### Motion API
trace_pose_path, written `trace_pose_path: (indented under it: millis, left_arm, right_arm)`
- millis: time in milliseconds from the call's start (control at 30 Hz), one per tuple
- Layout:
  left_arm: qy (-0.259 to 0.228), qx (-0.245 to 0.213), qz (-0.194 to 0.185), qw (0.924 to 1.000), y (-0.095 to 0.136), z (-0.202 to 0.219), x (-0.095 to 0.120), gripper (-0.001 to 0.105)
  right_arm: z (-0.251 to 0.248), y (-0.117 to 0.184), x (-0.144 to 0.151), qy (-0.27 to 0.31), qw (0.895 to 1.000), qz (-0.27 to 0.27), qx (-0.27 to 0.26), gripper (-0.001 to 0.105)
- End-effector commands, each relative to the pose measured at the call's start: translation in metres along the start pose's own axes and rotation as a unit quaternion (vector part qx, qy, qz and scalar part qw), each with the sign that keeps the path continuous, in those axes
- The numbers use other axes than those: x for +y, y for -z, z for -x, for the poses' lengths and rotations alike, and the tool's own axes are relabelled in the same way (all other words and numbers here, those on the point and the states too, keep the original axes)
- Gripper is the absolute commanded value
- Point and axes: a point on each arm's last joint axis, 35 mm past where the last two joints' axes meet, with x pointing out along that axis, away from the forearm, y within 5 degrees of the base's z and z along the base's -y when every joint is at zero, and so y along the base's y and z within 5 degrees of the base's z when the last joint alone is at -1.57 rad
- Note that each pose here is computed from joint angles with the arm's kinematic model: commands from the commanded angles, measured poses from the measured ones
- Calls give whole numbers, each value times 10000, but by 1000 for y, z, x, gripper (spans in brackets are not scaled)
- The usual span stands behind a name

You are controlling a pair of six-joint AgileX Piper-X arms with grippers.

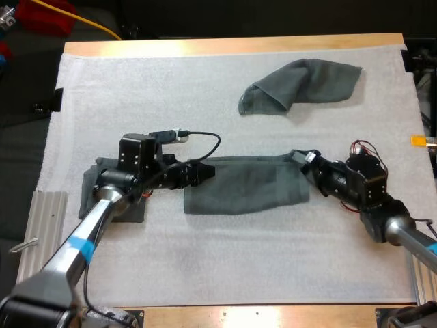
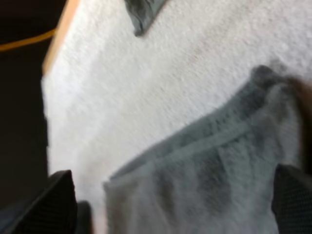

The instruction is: Pick towel from pile, fold and stack

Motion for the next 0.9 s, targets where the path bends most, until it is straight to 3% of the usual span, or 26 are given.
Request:
trace_pose_path:
  millis: [0,200,867]
  left_arm:
    - [76,-25,-159,9998,0,8,-6,69]
    - [33,-29,-429,9991,9,29,-19,69]
    - [4,36,-674,9977,50,95,-52,69]
  right_arm:
    - [5,-1,2,42,9998,202,48,79]
    - [23,1,9,193,9990,349,202,79]
    - [74,13,22,393,9907,1109,691,79]
